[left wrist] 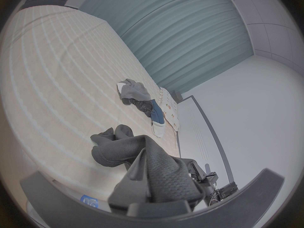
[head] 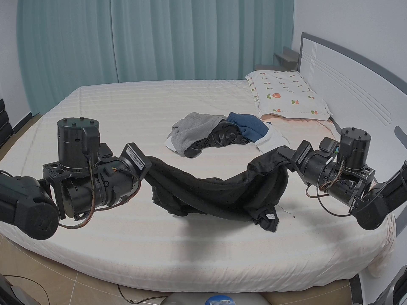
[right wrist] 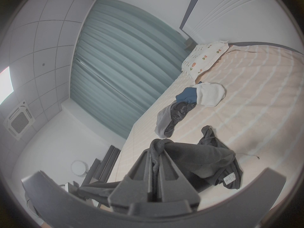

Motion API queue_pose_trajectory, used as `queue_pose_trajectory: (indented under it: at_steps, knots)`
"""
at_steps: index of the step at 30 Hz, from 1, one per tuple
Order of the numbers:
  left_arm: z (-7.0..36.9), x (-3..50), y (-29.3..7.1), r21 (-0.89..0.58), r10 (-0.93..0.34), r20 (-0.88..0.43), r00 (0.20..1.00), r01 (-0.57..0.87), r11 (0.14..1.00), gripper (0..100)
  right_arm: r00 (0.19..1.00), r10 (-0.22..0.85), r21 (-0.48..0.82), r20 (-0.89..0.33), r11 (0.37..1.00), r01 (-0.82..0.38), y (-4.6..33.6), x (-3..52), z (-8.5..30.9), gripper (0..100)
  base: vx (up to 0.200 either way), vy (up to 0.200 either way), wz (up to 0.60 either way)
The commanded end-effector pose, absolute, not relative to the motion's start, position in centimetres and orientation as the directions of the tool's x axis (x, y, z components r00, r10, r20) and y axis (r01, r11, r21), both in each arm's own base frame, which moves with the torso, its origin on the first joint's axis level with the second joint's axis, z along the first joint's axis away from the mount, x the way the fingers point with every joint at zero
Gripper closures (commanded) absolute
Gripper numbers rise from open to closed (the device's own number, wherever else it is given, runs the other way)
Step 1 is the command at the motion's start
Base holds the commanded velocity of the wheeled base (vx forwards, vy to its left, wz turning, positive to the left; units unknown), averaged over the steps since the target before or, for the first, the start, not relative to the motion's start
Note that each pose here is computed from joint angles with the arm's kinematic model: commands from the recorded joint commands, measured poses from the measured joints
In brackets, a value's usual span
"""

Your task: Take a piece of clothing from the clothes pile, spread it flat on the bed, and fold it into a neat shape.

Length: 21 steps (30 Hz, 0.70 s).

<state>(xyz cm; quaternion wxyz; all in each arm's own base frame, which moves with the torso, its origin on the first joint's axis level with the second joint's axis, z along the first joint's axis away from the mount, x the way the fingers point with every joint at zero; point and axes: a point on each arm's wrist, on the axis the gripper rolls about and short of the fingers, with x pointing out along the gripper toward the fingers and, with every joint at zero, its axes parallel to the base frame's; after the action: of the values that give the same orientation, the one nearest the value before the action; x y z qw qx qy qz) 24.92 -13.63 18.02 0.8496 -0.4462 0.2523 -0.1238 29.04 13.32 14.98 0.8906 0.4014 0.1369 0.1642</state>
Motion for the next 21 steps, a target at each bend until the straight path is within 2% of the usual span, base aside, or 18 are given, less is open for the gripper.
queue_pose_trajectory:
  at_steps: [1,6,8,21]
  knots:
    - [18.86,24.49,-13.22,-0.829,-0.434,-0.292,0.852,0.002,0.560,100,0.923,0.372,0.746,-0.102,0.642,-0.176,13.43,29.23,15.25,100,0.000,0.200,0.00]
    - [18.92,24.47,-13.21,-0.830,-0.435,-0.289,0.853,0.004,0.558,100,0.943,0.322,0.735,-0.085,0.659,-0.159,13.46,29.48,15.44,100,0.000,0.200,0.00]
    - [18.96,24.45,-13.20,-0.830,-0.435,-0.287,0.853,0.005,0.558,100,0.961,0.269,0.737,-0.061,0.661,-0.139,13.56,30.12,15.96,100,0.000,0.200,0.00]
    - [19.47,24.43,-12.66,-0.834,-0.422,-0.267,0.867,0.012,0.552,100,0.960,0.275,0.748,-0.058,0.649,-0.141,13.62,30.09,15.99,100,0.000,0.200,0.00]
